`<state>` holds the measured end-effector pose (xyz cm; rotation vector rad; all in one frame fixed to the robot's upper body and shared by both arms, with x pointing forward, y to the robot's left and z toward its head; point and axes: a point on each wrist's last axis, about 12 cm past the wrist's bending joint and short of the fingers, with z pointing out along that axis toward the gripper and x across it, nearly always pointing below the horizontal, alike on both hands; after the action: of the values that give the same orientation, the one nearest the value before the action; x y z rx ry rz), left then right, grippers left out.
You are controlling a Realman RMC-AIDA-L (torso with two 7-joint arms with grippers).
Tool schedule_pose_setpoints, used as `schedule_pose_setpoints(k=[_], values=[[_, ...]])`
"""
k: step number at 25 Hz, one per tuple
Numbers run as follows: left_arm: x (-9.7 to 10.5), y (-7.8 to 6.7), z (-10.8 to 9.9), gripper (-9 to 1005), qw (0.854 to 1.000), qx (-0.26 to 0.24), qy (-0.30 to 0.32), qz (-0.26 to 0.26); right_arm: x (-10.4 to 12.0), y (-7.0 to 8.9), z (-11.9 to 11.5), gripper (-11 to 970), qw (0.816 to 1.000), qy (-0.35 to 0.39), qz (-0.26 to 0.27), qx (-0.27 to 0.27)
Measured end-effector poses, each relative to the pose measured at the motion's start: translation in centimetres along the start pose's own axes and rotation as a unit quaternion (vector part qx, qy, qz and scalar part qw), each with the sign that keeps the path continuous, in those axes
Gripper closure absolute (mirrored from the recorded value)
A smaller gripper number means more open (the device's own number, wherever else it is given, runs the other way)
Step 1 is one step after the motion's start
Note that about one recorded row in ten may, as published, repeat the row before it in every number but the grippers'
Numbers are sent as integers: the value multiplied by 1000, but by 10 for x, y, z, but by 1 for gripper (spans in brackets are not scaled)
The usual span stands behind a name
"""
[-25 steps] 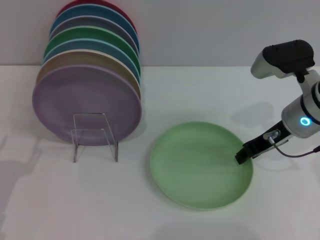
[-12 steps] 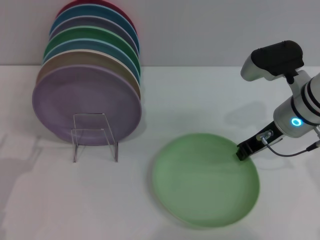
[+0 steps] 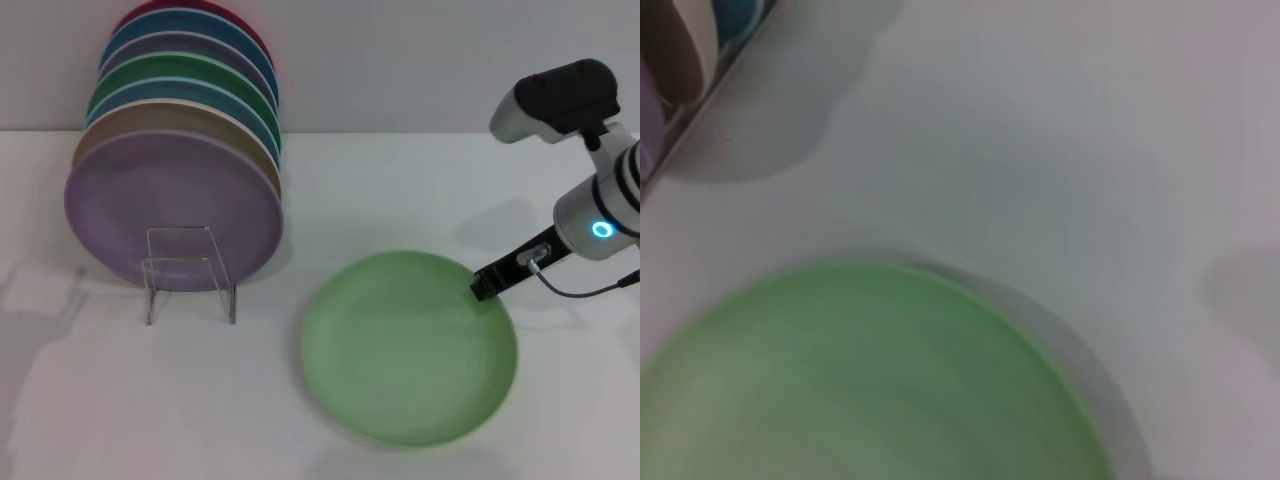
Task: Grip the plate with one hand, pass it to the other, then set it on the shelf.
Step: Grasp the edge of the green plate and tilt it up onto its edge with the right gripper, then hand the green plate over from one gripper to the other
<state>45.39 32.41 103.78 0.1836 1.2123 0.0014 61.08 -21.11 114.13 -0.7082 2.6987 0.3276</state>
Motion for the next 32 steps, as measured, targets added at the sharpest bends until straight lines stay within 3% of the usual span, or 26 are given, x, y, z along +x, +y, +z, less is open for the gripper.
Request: schedule_pose_setpoints(k=[6, 14, 17, 18, 22, 24, 25, 28, 29, 30, 32], values=[[-2, -1, 1, 161, 1000, 0, -8, -5, 6, 3, -24, 940, 997, -60, 2, -46], [-9, -8, 7, 161, 999, 11, -38, -21, 37, -16, -54, 935, 983, -162, 38, -80], [-17, -23, 17, 162, 995, 56, -64, -43, 65, -31, -65, 932, 967, -237, 34, -89], [-19, -26, 21, 162, 994, 68, -67, -50, 65, -31, -65, 931, 967, -237, 34, -89], [-23, -31, 42, 162, 990, 107, -54, -74, 100, -47, -73, 928, 942, -328, 12, -71], [-28, -30, 56, 162, 986, 131, -39, -90, 107, -51, -75, 926, 937, -343, 10, -62], [-44, -29, 75, 162, 981, 167, -11, -102, 117, -59, -78, 925, 932, -359, 15, -42], [-59, -33, 87, 162, 976, 194, 7, -100, 122, -65, -79, 922, 930, -368, 14, -23], [-69, -38, 94, 162, 973, 211, 20, -96, 124, -68, -78, 922, 928, -372, 8, -14], [-97, -51, 108, 162, 964, 248, 51, -83, 125, -71, -74, 921, 926, -378, -2, -6], [-103, -56, 111, 162, 961, 256, 66, -78, 123, -72, -70, 919, 924, -382, -13, -5]])
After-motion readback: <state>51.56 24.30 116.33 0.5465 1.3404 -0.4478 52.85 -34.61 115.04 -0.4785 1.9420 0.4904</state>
